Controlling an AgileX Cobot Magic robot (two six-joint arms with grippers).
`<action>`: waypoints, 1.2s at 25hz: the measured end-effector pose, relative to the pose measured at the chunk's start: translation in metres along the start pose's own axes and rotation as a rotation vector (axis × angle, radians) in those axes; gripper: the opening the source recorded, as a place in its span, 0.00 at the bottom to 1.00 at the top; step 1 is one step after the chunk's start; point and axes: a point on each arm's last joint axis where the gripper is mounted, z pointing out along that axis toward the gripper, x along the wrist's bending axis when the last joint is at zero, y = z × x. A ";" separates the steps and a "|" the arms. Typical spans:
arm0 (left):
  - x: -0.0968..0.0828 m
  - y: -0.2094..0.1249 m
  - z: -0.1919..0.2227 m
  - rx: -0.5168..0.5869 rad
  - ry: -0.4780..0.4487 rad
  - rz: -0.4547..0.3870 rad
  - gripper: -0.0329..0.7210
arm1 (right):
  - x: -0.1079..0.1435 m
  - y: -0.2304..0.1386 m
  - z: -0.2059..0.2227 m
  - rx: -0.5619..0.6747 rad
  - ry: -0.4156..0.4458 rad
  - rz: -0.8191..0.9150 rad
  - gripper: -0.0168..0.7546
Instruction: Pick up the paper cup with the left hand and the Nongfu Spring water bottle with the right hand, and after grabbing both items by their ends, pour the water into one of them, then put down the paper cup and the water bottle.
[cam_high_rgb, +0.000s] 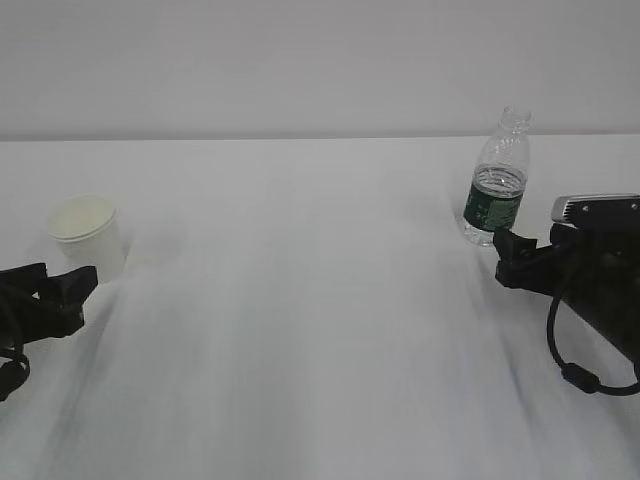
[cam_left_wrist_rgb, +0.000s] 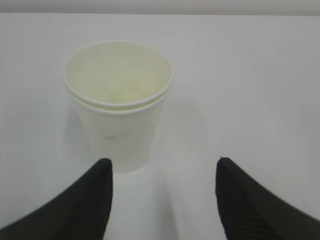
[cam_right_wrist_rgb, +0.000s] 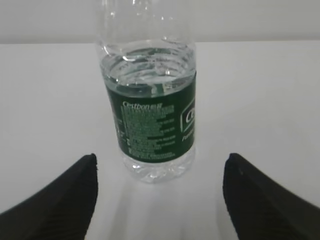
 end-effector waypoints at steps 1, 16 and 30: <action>0.000 0.000 0.000 0.000 0.000 0.000 0.66 | 0.000 0.002 0.002 -0.007 0.000 -0.001 0.78; 0.000 0.000 0.000 0.000 0.000 0.021 0.66 | -0.002 0.001 0.033 -0.050 0.000 0.035 0.78; 0.000 0.000 0.000 0.000 0.000 0.037 0.66 | -0.003 -0.005 0.053 -0.064 0.006 0.088 0.78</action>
